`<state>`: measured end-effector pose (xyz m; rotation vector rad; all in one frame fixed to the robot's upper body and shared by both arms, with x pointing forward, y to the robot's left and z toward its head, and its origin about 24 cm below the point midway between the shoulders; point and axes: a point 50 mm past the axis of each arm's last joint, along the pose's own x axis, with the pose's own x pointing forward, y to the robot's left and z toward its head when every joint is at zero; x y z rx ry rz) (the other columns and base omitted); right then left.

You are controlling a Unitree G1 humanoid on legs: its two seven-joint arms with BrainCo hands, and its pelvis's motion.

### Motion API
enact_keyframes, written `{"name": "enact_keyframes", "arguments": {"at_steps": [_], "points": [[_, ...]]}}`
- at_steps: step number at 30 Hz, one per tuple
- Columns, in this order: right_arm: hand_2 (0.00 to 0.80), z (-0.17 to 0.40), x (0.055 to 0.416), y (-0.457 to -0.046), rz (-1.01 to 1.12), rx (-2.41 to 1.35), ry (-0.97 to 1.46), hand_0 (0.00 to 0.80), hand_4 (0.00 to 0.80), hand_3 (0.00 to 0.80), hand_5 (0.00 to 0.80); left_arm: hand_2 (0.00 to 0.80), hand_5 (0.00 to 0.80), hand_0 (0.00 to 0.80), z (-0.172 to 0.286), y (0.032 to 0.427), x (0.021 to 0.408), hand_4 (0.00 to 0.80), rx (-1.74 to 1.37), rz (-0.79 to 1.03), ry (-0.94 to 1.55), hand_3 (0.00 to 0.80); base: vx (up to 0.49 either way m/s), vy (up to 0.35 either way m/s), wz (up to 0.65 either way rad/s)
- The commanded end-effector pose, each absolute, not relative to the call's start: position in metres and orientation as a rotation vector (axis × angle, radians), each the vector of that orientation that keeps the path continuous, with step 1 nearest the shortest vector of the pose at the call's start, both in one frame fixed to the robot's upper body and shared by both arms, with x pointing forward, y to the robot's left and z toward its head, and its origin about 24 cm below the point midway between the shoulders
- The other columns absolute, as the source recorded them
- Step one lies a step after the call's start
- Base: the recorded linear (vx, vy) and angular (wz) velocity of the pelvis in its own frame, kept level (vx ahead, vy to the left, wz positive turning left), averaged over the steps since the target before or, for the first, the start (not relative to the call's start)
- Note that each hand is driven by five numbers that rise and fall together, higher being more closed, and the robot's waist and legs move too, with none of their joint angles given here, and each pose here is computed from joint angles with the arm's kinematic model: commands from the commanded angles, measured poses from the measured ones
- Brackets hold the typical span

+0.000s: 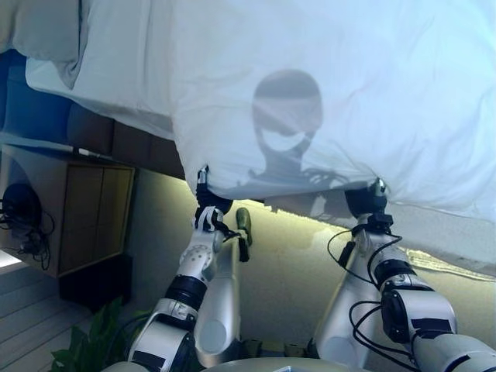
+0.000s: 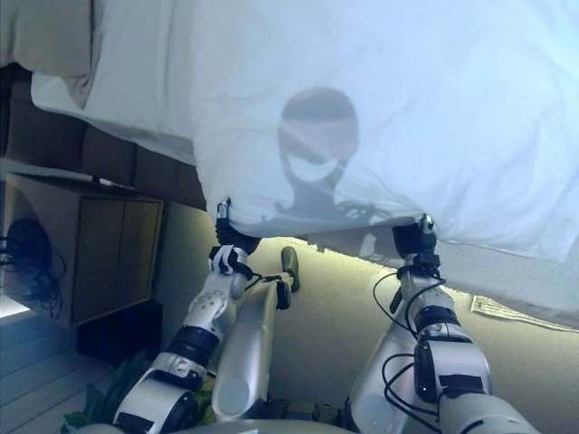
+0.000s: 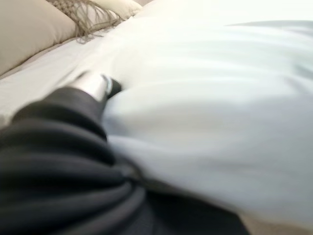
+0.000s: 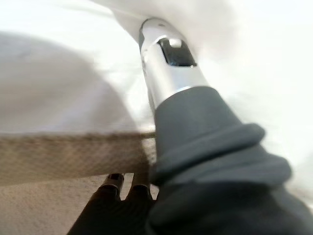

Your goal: Make the bed neatly

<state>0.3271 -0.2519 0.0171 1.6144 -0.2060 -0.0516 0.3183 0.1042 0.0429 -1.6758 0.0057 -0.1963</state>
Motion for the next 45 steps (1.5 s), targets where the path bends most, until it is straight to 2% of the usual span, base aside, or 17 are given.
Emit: {"name": "enact_keyframes", "arguments": {"at_steps": [1,2,9,15,25,30,34,38,42,45], "points": [[0.427,0.074,0.298,-0.368,-0.181,1.563,-0.743,0.427,0.427,0.427,0.427,0.800,0.800,0.800,0.060,0.167,0.322,0.800,-1.707,-0.126,-0.284,0.800,0.000,0.000,0.00],[0.800,0.077,0.298,-0.370,-0.171,1.548,-0.750,0.800,0.800,0.800,0.800,0.800,0.800,0.800,0.060,0.168,0.322,0.800,-1.705,-0.129,-0.285,0.800,0.000,0.000,0.00],[0.800,0.096,0.304,-0.371,-0.090,1.501,-0.762,0.800,0.800,0.800,0.800,0.800,0.800,0.800,0.060,0.172,0.322,0.800,-1.689,-0.133,-0.276,0.800,-0.016,-0.048,0.00],[0.800,0.080,0.303,-0.367,-0.163,1.505,-0.622,0.800,0.800,0.800,0.800,0.800,0.800,0.800,0.058,0.176,0.324,0.800,-1.644,-0.092,-0.263,0.800,-0.006,-0.029,0.00],[0.800,0.054,0.310,-0.331,-0.094,1.429,-0.413,0.800,0.800,0.800,0.800,0.800,0.800,0.800,0.027,0.194,0.319,0.800,-1.520,0.180,-0.141,0.800,0.042,0.090,-0.01],[0.800,0.046,0.314,-0.319,-0.140,1.378,-0.284,0.800,0.800,0.800,0.800,0.800,0.800,0.800,-0.003,0.206,0.307,0.800,-1.481,0.339,0.015,0.800,0.111,0.246,-0.03],[0.800,0.032,0.313,-0.306,-0.175,1.328,-0.169,0.800,0.800,0.800,0.800,0.800,0.800,0.800,-0.025,0.209,0.295,0.800,-1.455,0.396,0.095,0.800,0.104,0.265,-0.08],[0.800,-0.011,0.287,-0.288,-0.229,1.420,-0.087,0.800,0.800,0.800,0.800,0.800,0.800,0.800,-0.032,0.225,0.283,0.800,-1.395,0.443,0.106,0.800,-0.045,0.255,-0.15],[0.800,-0.052,0.258,-0.255,-0.211,1.511,-0.005,0.800,0.800,0.800,0.800,0.800,0.800,0.800,-0.025,0.234,0.288,0.800,-1.356,0.468,0.052,0.800,-0.111,-0.204,0.01],[0.800,-0.055,0.263,-0.231,-0.163,1.527,0.036,0.800,0.800,0.800,0.800,0.800,0.800,0.800,-0.020,0.237,0.294,0.800,-1.380,0.500,0.035,0.800,-0.103,-0.294,0.14]]}}
